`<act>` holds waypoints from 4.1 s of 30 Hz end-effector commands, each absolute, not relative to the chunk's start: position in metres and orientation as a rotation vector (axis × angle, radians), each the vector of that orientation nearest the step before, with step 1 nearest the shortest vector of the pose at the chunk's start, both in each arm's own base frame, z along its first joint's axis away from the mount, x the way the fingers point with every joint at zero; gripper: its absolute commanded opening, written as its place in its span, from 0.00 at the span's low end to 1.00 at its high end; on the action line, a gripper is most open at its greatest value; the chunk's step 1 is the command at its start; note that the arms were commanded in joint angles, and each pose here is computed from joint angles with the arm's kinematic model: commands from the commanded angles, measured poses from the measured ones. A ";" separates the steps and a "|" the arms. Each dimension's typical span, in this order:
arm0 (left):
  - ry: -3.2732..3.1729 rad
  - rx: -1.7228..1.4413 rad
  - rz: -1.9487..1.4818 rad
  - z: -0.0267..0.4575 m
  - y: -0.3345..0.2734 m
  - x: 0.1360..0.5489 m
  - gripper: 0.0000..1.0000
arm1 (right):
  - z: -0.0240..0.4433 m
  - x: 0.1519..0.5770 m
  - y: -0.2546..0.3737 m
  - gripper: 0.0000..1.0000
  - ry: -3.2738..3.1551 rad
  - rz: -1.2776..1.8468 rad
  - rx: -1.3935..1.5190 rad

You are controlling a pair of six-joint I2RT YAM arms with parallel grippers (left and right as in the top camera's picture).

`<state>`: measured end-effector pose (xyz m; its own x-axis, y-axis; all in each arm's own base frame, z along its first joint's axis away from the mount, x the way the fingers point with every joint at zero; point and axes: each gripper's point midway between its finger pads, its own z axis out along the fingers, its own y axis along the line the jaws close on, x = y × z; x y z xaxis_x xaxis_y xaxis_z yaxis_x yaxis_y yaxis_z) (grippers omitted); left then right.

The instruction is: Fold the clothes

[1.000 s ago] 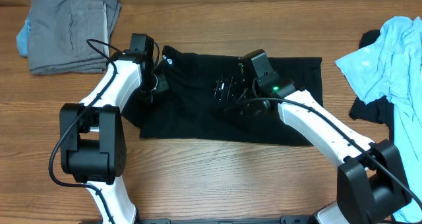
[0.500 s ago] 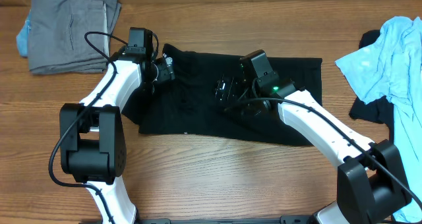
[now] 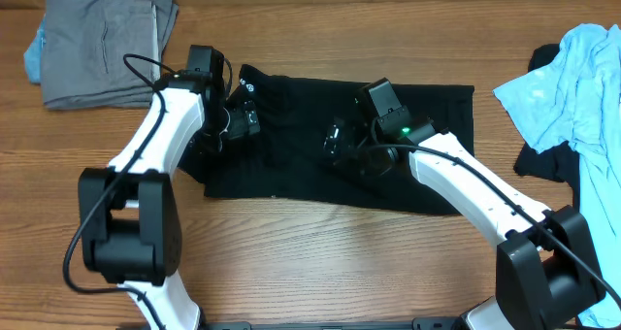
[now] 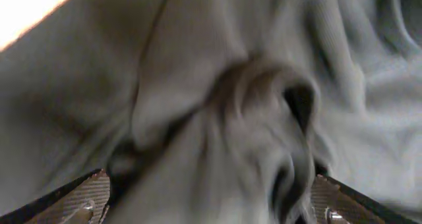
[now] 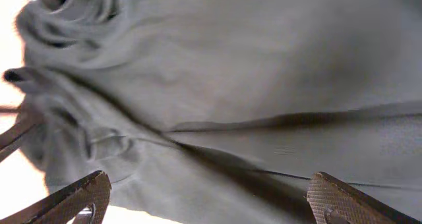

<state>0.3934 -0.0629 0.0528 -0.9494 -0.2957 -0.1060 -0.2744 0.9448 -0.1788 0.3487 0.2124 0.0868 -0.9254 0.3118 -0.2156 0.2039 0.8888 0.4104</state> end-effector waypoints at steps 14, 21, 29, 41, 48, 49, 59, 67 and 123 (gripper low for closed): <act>3.038 -0.407 -0.270 0.057 -0.141 0.362 0.97 | 0.080 0.355 0.174 1.00 2.778 0.418 0.547; 3.074 -0.450 -0.247 0.026 -0.140 0.368 0.95 | 0.078 0.352 0.170 1.00 2.793 0.387 0.554; 3.056 -0.451 -0.251 0.019 -0.142 0.377 0.46 | 0.078 0.352 0.168 1.00 2.788 0.372 0.557; 3.035 -0.395 -0.260 0.045 -0.146 0.389 0.50 | 0.076 0.351 0.165 1.00 2.790 0.348 0.560; 3.088 -0.407 -0.226 0.040 -0.142 0.375 0.54 | 0.076 0.349 0.164 1.00 2.798 0.341 0.562; 3.092 -0.411 -0.224 0.039 -0.142 0.374 0.54 | 0.076 0.349 0.164 1.00 2.798 0.341 0.562; 3.083 -0.429 -0.230 0.036 -0.142 0.375 0.17 | 0.075 0.348 0.164 1.00 2.803 0.339 0.563; 3.091 -0.431 -0.225 0.036 -0.142 0.373 0.16 | 0.075 0.348 0.164 1.00 2.803 0.340 0.563; 2.726 -0.524 -0.547 0.051 -0.171 0.505 1.00 | 0.132 0.417 0.054 1.00 2.630 0.655 0.584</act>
